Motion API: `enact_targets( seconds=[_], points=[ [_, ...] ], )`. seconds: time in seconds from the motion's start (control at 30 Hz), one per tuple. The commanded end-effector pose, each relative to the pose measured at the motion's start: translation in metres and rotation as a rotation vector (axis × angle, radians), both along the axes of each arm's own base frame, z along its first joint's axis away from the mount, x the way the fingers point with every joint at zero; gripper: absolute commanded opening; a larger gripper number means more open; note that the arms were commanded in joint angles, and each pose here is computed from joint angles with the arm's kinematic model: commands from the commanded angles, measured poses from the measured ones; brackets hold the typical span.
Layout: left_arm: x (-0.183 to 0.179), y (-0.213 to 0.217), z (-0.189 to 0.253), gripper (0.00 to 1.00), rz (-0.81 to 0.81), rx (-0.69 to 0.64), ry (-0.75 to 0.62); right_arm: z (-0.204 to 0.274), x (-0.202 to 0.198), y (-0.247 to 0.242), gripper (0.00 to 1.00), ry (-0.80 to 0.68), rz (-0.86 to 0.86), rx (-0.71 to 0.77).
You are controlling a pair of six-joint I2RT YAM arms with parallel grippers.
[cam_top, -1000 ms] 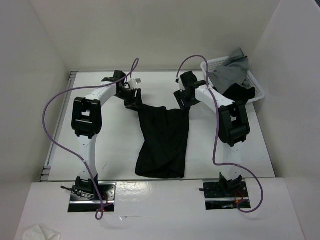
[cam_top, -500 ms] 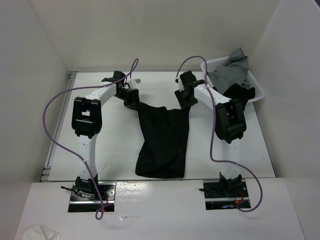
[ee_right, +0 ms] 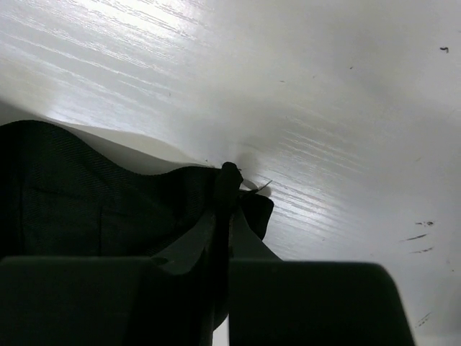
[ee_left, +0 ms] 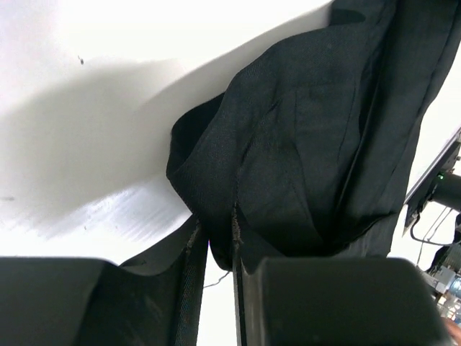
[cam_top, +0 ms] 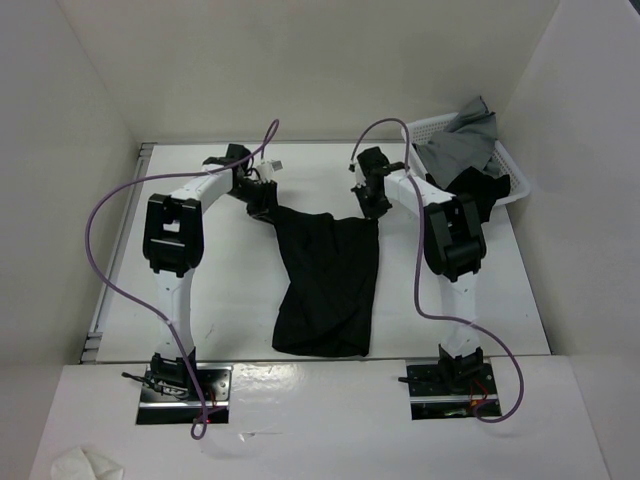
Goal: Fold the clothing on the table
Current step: Flatten the skirt out
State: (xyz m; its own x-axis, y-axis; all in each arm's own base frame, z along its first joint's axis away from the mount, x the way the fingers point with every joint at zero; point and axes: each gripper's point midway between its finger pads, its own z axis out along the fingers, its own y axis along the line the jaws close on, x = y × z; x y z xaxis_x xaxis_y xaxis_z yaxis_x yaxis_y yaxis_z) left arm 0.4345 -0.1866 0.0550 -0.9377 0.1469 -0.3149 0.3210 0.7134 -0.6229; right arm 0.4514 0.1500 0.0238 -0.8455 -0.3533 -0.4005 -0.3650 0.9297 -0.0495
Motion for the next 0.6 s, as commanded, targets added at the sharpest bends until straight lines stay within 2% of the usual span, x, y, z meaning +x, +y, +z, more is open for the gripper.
enact_targets(
  seconds=[0.0, 0.07, 0.17, 0.27, 0.33, 0.43, 0.47, 0.57],
  points=[
    [0.003, 0.002, 0.044, 0.24, -0.037, -0.005, -0.106, 0.053, 0.011, -0.016, 0.00, -0.109, -0.035, 0.001],
    [0.005, 0.006, 0.066, 0.24, -0.051, 0.017, -0.158, 0.075, 0.012, -0.023, 0.00, -0.151, -0.043, -0.002],
    [0.018, 0.014, 0.123, 0.24, -0.061, 0.066, -0.308, 0.153, 0.027, -0.043, 0.00, -0.301, -0.084, 0.036],
    [0.030, 0.034, 0.198, 0.24, -0.020, 0.086, -0.483, 0.237, 0.030, -0.060, 0.00, -0.429, -0.094, 0.125],
    [0.030, 0.046, 0.231, 0.24, 0.005, 0.097, -0.557, 0.273, 0.020, -0.067, 0.00, -0.477, -0.065, 0.160],
    [0.018, 0.059, 0.274, 0.24, 0.016, 0.138, -0.686, 0.286, 0.003, -0.076, 0.00, -0.524, -0.074, 0.175],
    [0.011, 0.059, 0.265, 0.25, 0.002, 0.136, -0.660, 0.270, -0.006, -0.076, 0.00, -0.485, -0.062, 0.194],
    [-0.009, 0.048, 0.262, 0.27, -0.040, 0.062, -0.649, 0.270, -0.027, -0.064, 0.00, -0.499, 0.009, 0.252]
  ],
)
